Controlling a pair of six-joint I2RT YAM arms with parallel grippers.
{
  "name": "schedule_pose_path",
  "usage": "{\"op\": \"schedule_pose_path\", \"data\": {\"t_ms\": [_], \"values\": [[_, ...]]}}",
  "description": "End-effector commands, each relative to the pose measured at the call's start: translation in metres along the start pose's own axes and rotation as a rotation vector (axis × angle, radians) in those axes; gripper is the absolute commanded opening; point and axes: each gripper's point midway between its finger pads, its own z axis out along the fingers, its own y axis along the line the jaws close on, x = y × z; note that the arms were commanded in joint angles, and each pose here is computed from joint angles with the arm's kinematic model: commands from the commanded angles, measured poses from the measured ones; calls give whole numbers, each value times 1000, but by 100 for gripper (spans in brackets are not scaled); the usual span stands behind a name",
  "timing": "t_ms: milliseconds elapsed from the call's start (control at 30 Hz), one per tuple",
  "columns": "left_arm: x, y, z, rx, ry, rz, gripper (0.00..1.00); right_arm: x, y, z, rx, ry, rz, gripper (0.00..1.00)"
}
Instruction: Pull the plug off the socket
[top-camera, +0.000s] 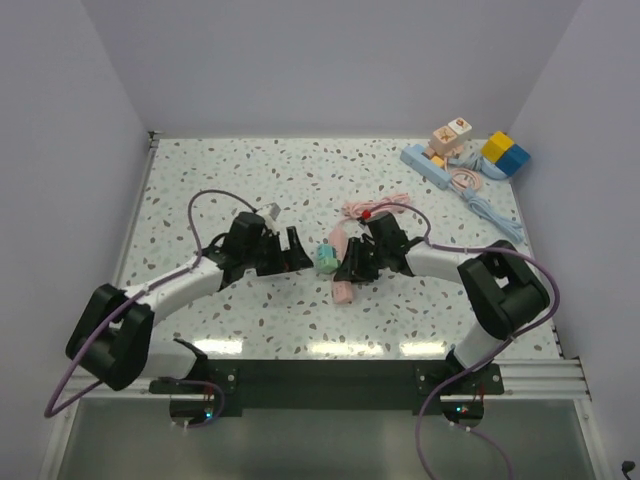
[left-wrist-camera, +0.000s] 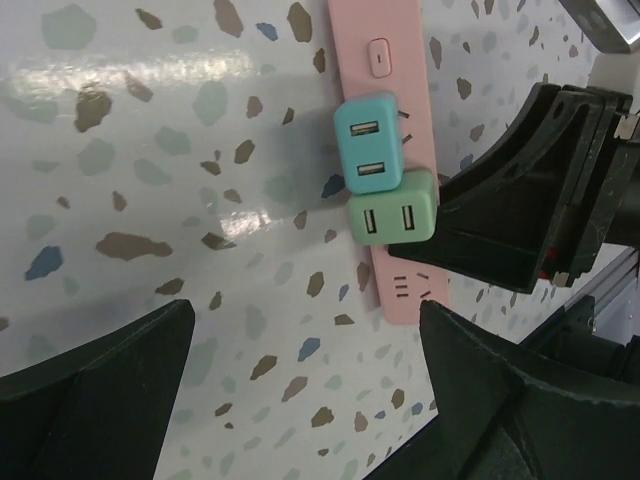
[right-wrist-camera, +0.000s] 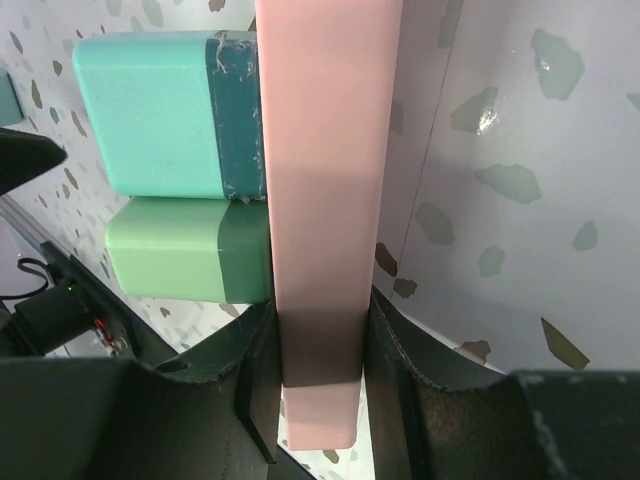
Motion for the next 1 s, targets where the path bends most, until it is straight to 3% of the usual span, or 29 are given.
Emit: {"op": "schedule_pose_path", "data": {"t_ms": [0, 433, 600, 733, 767, 833, 867, 933, 967], "values": [[-39, -46, 20, 78, -109, 17, 100, 12, -4, -1, 24, 10, 14, 0], [-6, -62, 68, 130, -39, 61, 100, 10, -3, 2, 26, -3, 28, 0], [-10, -68, 81, 128, -45, 73, 98, 8, -3, 3, 28, -7, 28, 0], [-6, -63, 87, 117, -40, 80, 74, 9, -5, 5, 32, -3, 30, 0], [-6, -63, 87, 120, -46, 82, 60, 9, -5, 4, 34, -3, 29, 0], [-3, -57, 86, 109, -52, 81, 43, 10, -6, 5, 37, -2, 28, 0], [-3, -55, 85, 105, -58, 83, 26, 10, -7, 5, 38, -2, 32, 0], [0, -51, 80, 95, -60, 90, 5, 13, -11, 6, 51, 2, 46, 0], [3, -48, 78, 84, -48, 90, 0, 13, -14, 7, 60, 3, 57, 0]]}}
